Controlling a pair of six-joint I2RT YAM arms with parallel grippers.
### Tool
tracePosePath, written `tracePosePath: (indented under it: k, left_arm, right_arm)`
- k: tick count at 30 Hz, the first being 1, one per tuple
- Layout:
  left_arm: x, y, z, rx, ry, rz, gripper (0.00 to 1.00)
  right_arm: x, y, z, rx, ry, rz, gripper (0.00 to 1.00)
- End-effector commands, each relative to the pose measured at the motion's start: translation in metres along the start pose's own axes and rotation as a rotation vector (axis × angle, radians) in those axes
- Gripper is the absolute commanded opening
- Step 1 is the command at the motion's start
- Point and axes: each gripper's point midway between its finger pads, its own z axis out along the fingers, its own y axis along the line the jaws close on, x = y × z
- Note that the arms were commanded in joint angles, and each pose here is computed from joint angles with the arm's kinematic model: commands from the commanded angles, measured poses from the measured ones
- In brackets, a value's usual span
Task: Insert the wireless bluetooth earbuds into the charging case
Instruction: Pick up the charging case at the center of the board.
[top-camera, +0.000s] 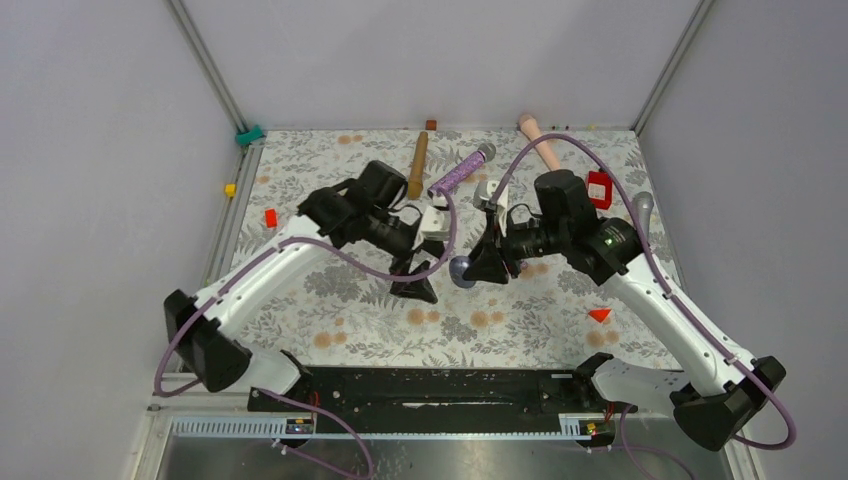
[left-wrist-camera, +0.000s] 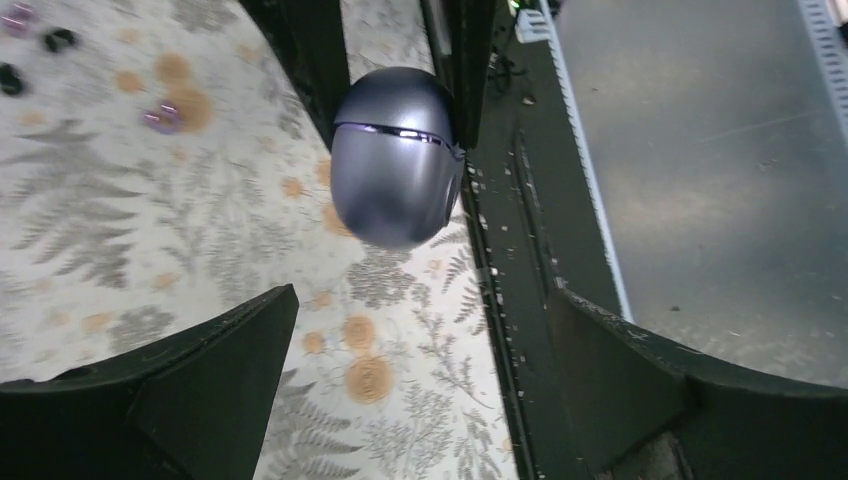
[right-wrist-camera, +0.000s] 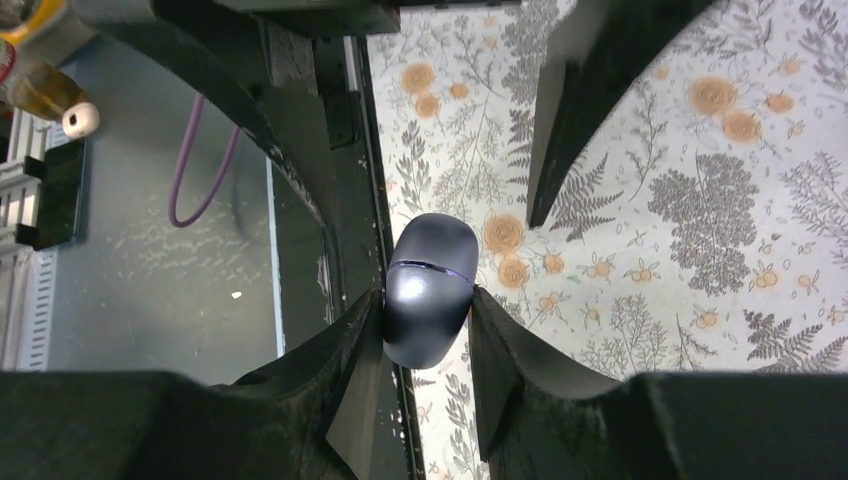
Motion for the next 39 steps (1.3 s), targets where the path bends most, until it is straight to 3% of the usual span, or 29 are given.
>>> tracePosePath:
  k: [1,6,11,22,39]
  left_arm:
    - [0.009,-0.017,0.020,0.154,0.027,-0.052,0.98]
    - [0.000,-0.017,0.026,0.207,0.007,-0.103,0.94]
    - [-0.014,-0.016,0.029,0.227,-0.056,-0.121,0.82]
    - [-0.005,-0.022,0.035,0.231,-0.067,-0.114,0.80]
    - [-0.004,-0.030,0.042,0.251,-0.056,-0.104,0.50]
  right_arm:
    - [0.011,0.001,-0.002,-0.019,0.024,-0.070,0.33]
    - [0.023,-0.001,0.001,-0.025,0.031,-0.095,0.33]
    - [0.019,0.005,0.001,-0.019,-0.058,-0.137,0.32]
    - [0.020,0.009,0.011,-0.096,-0.054,-0.069,0.31]
    - [0.026,0.002,0.015,-0.082,-0.032,-0.055,0.31]
